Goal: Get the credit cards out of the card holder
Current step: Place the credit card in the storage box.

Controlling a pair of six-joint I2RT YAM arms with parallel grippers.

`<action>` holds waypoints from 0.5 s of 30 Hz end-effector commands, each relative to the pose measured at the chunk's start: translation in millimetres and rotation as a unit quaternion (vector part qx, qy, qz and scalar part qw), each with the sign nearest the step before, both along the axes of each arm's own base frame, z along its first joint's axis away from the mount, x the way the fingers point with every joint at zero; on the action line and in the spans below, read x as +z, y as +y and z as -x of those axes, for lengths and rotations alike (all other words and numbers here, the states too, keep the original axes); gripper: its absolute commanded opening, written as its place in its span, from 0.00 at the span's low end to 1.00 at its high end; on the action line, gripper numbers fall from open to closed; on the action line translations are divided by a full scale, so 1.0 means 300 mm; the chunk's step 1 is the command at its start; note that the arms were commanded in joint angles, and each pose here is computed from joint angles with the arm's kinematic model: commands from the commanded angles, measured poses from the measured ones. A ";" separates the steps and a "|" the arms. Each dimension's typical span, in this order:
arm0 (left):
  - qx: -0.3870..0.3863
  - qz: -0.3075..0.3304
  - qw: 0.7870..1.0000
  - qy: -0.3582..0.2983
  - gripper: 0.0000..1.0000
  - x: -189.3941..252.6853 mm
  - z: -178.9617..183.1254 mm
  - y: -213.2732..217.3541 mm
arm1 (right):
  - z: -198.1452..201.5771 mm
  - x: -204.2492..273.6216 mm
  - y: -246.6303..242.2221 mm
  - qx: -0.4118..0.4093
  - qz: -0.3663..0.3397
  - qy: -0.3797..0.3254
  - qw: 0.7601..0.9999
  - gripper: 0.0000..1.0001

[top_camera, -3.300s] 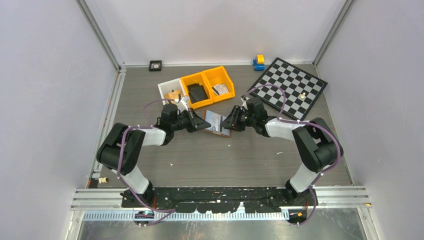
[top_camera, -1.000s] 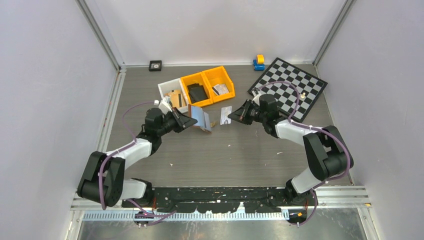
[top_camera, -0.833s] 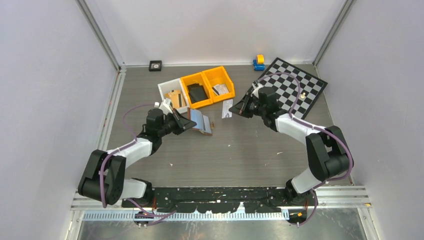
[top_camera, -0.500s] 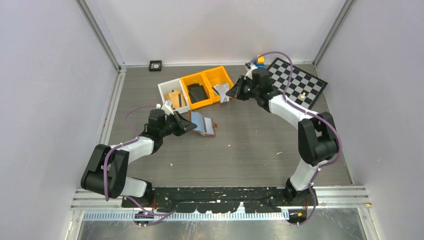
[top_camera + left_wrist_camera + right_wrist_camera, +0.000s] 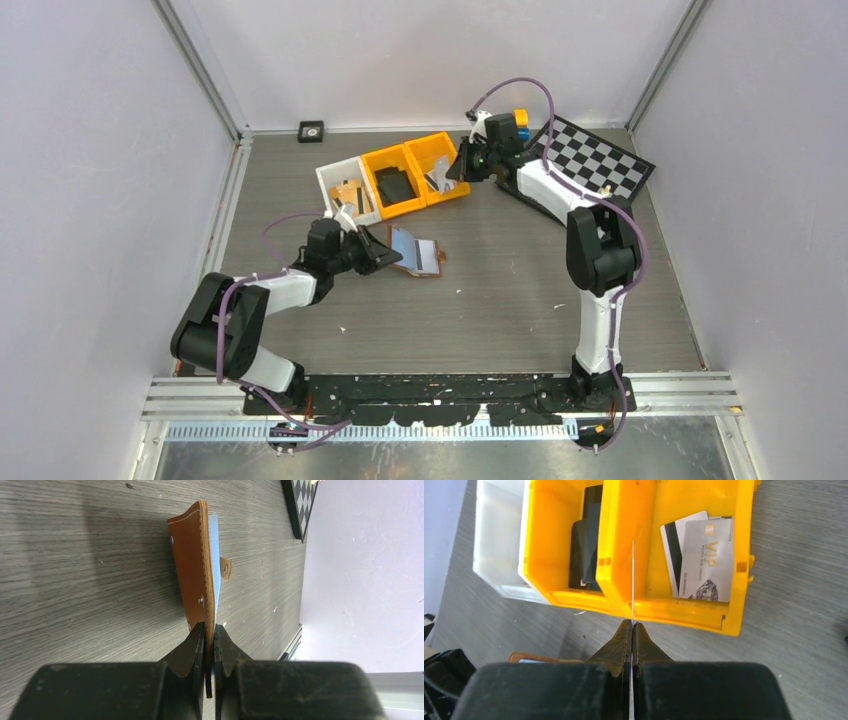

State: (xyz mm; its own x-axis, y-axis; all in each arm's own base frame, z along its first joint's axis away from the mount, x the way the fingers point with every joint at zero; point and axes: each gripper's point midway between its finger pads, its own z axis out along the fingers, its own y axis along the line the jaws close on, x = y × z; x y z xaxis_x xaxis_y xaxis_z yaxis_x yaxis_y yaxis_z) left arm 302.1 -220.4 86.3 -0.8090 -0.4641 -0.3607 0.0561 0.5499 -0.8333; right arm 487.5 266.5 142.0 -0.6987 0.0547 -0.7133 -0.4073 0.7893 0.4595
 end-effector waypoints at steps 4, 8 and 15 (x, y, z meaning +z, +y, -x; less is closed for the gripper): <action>-0.011 0.032 0.999 -0.030 0.00 0.068 -0.036 -0.034 | -0.110 -0.009 0.049 0.027 0.024 -0.020 0.999 0.00; -0.014 0.034 0.999 -0.032 0.00 0.074 -0.031 -0.041 | -0.152 -0.024 0.088 0.037 0.025 -0.025 0.999 0.00; -0.020 0.034 0.999 -0.029 0.00 0.071 -0.028 -0.054 | -0.191 -0.043 0.115 0.039 0.030 -0.020 0.999 0.16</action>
